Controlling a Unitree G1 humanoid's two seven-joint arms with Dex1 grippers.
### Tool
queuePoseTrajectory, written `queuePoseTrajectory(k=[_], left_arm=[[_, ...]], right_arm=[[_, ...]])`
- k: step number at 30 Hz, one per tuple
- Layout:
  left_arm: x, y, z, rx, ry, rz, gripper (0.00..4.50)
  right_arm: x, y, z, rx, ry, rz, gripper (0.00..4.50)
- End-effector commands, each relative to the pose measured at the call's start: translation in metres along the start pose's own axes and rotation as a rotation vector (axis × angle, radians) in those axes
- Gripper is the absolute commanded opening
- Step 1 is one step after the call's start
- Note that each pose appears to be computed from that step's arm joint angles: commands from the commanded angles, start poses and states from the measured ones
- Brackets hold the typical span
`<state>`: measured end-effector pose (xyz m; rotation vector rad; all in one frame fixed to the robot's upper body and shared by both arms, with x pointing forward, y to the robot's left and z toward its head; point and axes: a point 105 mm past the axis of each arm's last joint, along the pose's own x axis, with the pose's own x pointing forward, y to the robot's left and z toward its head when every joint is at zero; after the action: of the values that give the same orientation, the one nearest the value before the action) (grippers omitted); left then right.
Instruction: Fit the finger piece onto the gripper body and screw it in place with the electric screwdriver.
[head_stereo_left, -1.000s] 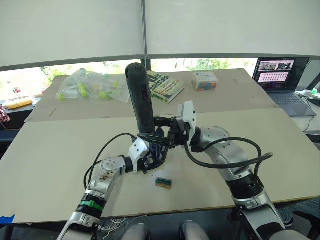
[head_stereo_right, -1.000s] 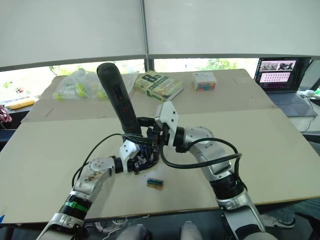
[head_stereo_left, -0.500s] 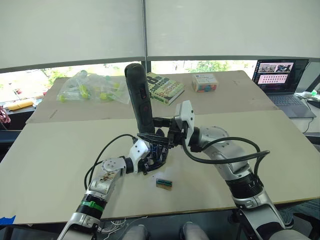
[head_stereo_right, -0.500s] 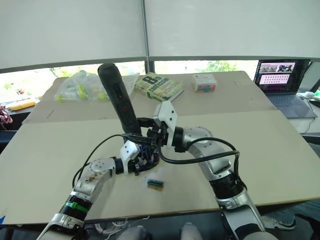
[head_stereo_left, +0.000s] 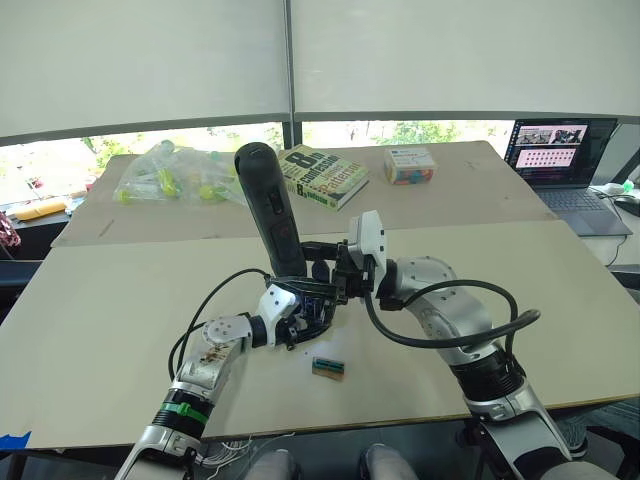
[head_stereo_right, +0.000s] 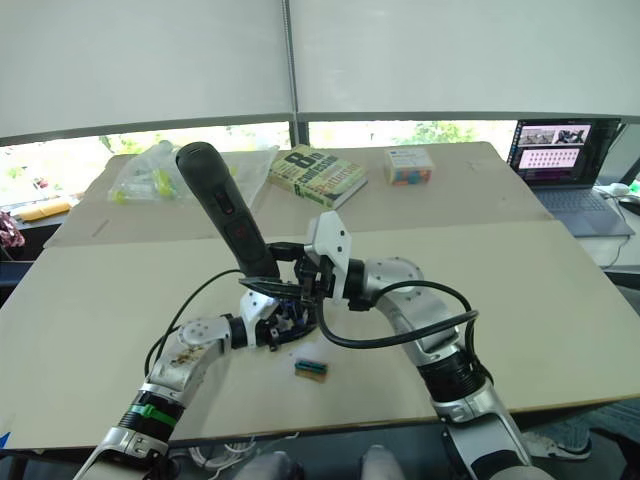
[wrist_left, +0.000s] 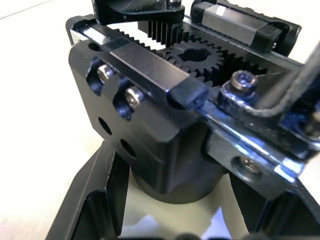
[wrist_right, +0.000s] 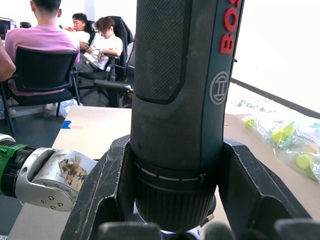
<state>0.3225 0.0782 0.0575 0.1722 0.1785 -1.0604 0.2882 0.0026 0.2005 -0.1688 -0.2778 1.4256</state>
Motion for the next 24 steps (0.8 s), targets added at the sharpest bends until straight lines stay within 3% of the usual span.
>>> queuePoseTrajectory(k=[1, 8, 11, 19, 24], left_arm=[[0.003, -0.01, 0.0, -0.008, -0.005, -0.051, 2.33], [0.003, -0.01, 0.0, -0.009, -0.005, -0.05, 2.33], [0.003, -0.01, 0.0, -0.009, -0.004, -0.049, 2.33], [0.002, -0.007, -0.006, -0.01, 0.03, -0.023, 2.33], [0.001, -0.003, -0.009, -0.014, 0.039, 0.008, 2.33]], right_arm=[[-0.015, 0.005, -0.069, 0.178, 0.235, -0.04, 1.96], [-0.018, 0.003, -0.069, 0.176, 0.237, -0.048, 1.96], [-0.016, 0.0, -0.056, 0.156, 0.188, -0.042, 1.96], [-0.013, -0.005, 0.031, 0.002, -0.12, 0.07, 1.96], [-0.017, -0.004, 0.061, -0.077, -0.218, 0.109, 1.96]])
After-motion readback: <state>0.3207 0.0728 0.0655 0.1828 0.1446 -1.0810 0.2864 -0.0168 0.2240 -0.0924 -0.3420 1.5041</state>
